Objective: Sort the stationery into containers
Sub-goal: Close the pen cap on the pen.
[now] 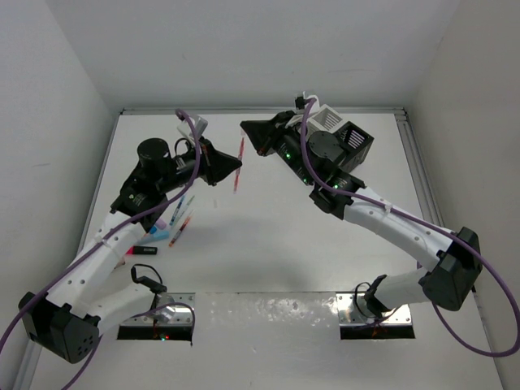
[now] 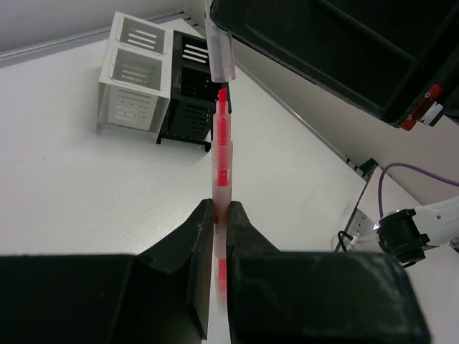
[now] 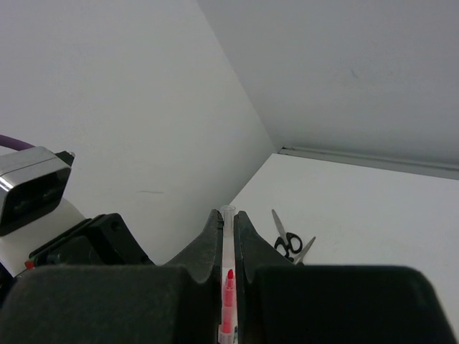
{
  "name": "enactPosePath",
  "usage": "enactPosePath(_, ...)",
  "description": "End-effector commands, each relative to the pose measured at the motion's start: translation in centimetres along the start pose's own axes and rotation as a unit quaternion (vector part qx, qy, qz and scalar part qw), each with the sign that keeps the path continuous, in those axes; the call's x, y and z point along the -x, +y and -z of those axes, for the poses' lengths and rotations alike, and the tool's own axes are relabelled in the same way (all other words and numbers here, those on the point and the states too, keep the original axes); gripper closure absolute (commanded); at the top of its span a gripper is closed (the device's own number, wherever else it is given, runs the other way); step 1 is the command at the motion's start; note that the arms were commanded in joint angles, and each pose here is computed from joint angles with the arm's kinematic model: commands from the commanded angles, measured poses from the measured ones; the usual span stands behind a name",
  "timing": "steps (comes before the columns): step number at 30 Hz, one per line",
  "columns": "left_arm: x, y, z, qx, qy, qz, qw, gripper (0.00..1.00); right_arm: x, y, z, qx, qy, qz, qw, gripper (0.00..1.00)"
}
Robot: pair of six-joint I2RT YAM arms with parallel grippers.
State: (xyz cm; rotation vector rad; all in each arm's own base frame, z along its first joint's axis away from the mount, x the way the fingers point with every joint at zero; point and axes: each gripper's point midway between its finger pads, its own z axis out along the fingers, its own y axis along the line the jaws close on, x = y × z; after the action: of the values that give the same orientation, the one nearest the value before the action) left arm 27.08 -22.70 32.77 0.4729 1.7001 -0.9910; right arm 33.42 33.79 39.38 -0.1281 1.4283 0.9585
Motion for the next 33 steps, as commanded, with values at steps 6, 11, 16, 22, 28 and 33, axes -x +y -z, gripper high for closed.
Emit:
enactPosePath(6, 1.6, -0.6, -0.3, -0.006, -0.029, -0.011, 1.000, 1.00, 0.9, 0.5, 0.1, 0.006, -0.021, -0.001, 1.000, 1.00)
enactPosePath(11, 1.7, -0.4, -0.3, -0.001, -0.032, -0.014, 0.999, 1.00, 0.5, 0.5, 0.2, 0.006, -0.017, -0.005, 1.000, 1.00)
enactPosePath(16, 3.2, -0.4, -0.5, 0.000, -0.057, -0.024, 0.998, 1.00, -0.7, 0.9, 0.2, 0.011, -0.006, -0.014, 1.000, 1.00)
enactPosePath(22, 4.4, -0.6, -0.8, -0.004, -0.075, -0.031, 0.997, 1.00, -1.8, 1.2, 0.2, 0.018, -0.005, -0.018, 1.000, 1.00)
enactPosePath(28, 6.3, -0.7, -0.4, -0.006, -0.103, -0.015, 0.995, 1.00, -4.1, 0.3, 1.0, 0.028, 0.003, 0.024, 0.999, 1.00)
enactPosePath(33, 7.5, -1.1, 0.1, -0.018, -0.117, -0.034, 0.992, 1.00, -7.1, -0.7, 2.3, 0.044, 0.029, 0.076, 0.996, 1.00)
